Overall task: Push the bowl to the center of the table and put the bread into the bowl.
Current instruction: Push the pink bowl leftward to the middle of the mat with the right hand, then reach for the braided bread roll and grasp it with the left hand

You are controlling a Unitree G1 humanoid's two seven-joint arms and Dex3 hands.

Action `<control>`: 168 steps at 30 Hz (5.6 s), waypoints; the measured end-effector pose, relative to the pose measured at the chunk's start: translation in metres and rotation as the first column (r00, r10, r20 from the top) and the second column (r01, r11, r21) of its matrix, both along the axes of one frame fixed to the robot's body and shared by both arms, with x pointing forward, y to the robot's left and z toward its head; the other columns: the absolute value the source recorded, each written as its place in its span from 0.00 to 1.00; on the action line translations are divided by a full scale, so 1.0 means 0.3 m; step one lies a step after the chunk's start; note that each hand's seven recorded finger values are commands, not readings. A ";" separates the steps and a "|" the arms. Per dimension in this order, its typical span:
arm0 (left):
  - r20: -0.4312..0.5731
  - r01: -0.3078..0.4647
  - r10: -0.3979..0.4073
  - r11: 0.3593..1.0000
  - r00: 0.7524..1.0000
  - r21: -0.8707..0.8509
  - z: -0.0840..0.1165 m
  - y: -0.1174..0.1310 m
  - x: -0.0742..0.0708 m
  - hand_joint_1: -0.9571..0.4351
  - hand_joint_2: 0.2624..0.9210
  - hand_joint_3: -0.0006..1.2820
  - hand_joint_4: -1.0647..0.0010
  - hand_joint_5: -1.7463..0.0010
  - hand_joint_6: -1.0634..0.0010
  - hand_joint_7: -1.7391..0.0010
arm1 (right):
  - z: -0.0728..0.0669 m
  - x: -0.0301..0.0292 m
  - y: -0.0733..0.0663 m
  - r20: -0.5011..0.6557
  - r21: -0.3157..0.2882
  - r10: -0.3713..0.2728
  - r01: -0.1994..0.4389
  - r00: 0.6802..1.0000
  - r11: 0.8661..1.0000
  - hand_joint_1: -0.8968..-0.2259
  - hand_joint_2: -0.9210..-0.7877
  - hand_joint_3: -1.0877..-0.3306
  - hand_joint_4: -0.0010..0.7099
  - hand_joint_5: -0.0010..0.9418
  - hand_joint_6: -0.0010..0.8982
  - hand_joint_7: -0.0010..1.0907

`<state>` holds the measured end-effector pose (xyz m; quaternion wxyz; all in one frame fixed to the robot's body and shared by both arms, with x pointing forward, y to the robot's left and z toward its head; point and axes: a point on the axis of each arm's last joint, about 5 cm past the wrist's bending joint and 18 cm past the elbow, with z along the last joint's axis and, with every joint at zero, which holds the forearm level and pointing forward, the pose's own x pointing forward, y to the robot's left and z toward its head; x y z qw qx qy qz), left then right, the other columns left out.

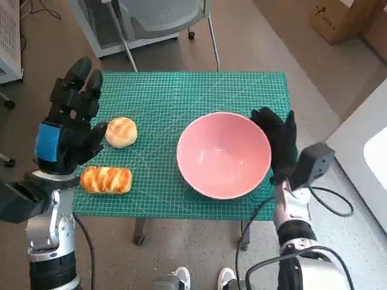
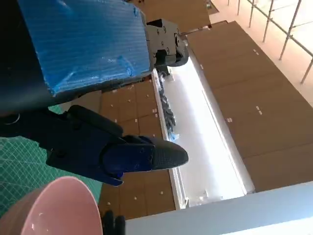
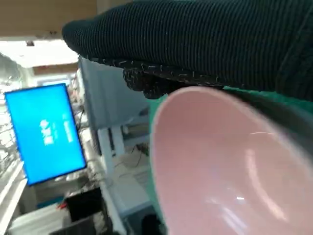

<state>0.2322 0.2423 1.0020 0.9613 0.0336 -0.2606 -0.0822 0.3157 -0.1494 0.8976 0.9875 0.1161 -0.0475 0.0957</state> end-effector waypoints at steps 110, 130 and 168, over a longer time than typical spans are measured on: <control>-0.316 0.123 0.497 0.381 0.809 0.916 0.159 -0.061 -0.142 0.80 0.66 0.01 0.96 1.00 0.80 0.99 | 0.340 0.096 -0.040 0.589 -0.152 0.223 -0.165 0.777 0.975 0.49 0.00 0.76 0.33 0.00 0.36 0.01; -0.362 0.185 0.600 0.336 0.713 0.923 0.033 -0.033 -0.019 0.77 0.69 0.01 0.91 0.99 0.72 0.98 | 0.337 0.095 -0.042 0.587 -0.147 0.220 -0.165 0.779 0.975 0.49 0.00 0.76 0.33 0.00 0.36 0.01; -0.285 0.283 0.644 0.110 0.710 0.953 -0.128 -0.020 0.120 0.70 0.98 0.06 0.36 0.24 0.32 0.50 | 0.332 0.092 -0.064 0.584 -0.139 0.207 -0.154 0.785 0.978 0.51 0.00 0.74 0.31 0.00 0.36 0.00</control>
